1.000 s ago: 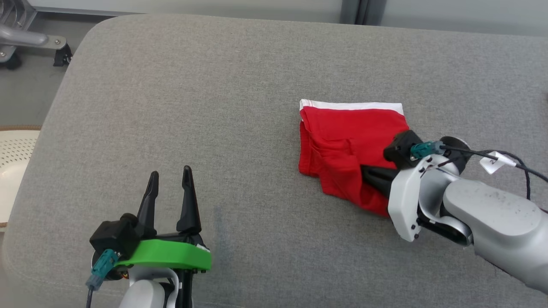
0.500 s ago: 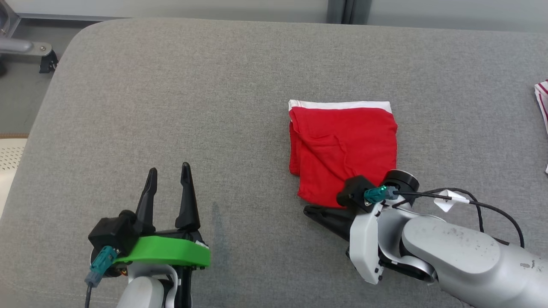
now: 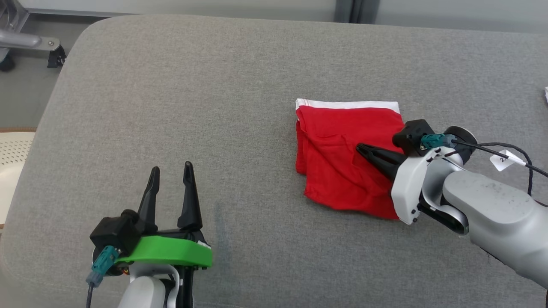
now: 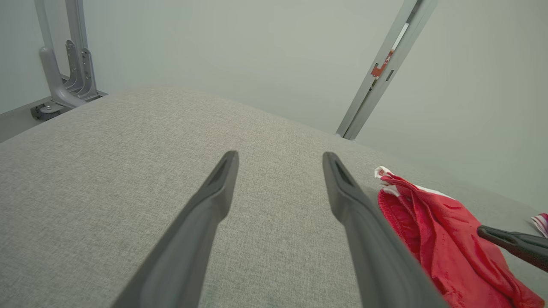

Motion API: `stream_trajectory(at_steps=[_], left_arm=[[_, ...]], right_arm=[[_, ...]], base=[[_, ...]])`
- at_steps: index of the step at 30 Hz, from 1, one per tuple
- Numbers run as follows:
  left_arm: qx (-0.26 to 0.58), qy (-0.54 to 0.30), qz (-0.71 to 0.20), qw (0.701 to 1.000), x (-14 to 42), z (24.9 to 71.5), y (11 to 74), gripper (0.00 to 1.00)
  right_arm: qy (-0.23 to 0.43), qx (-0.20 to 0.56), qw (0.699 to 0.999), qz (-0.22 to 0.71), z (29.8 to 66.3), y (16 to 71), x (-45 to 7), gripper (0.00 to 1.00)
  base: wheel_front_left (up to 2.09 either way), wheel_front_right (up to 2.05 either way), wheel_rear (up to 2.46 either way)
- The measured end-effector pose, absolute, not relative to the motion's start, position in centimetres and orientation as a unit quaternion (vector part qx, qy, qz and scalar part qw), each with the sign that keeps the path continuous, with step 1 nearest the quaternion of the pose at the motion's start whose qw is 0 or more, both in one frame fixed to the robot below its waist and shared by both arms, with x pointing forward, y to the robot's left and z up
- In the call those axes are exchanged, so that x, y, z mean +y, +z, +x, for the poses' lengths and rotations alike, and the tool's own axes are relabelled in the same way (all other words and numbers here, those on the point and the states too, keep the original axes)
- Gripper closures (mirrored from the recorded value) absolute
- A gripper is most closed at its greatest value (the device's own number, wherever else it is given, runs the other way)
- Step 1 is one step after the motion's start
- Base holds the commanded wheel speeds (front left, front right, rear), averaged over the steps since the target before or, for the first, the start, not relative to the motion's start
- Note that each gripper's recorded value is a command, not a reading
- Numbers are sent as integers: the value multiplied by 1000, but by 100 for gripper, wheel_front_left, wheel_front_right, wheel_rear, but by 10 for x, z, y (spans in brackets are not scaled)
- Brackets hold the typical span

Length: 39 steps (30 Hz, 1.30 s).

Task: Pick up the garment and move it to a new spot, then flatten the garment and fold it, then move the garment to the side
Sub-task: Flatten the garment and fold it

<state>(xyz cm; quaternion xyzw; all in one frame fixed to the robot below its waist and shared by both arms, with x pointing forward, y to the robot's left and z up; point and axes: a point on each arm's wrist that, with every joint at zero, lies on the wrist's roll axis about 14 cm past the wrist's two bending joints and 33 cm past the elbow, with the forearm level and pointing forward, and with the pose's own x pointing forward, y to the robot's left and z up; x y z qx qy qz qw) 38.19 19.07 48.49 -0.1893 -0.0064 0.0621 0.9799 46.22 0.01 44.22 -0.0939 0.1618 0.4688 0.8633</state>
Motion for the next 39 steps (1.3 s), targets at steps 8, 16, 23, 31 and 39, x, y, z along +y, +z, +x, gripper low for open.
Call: stream_trajectory(at_steps=[8, 16, 23, 31, 39], left_arm=[[3, 88, -186, 979, 205, 376, 478, 0], [4, 90, -185, 979, 206, 375, 477, 0], [3, 78, -186, 979, 199, 377, 478, 0], [-3, 66, -182, 981, 194, 380, 483, 0], [-20, 35, -169, 985, 179, 386, 496, 0]], right_arm=[[469, 208, 852, -103, 468, 414, 5, 100], [528, 195, 824, -67, 433, 426, 39, 100], [561, 212, 797, -70, 394, 425, 44, 100], [551, 123, 824, -39, 408, 459, 48, 100], [450, 41, 892, 16, 461, 520, 14, 0]], base=[[0, 0, 0], [0, 0, 0], [0, 0, 0], [0, 0, 0], [0, 0, 0]])
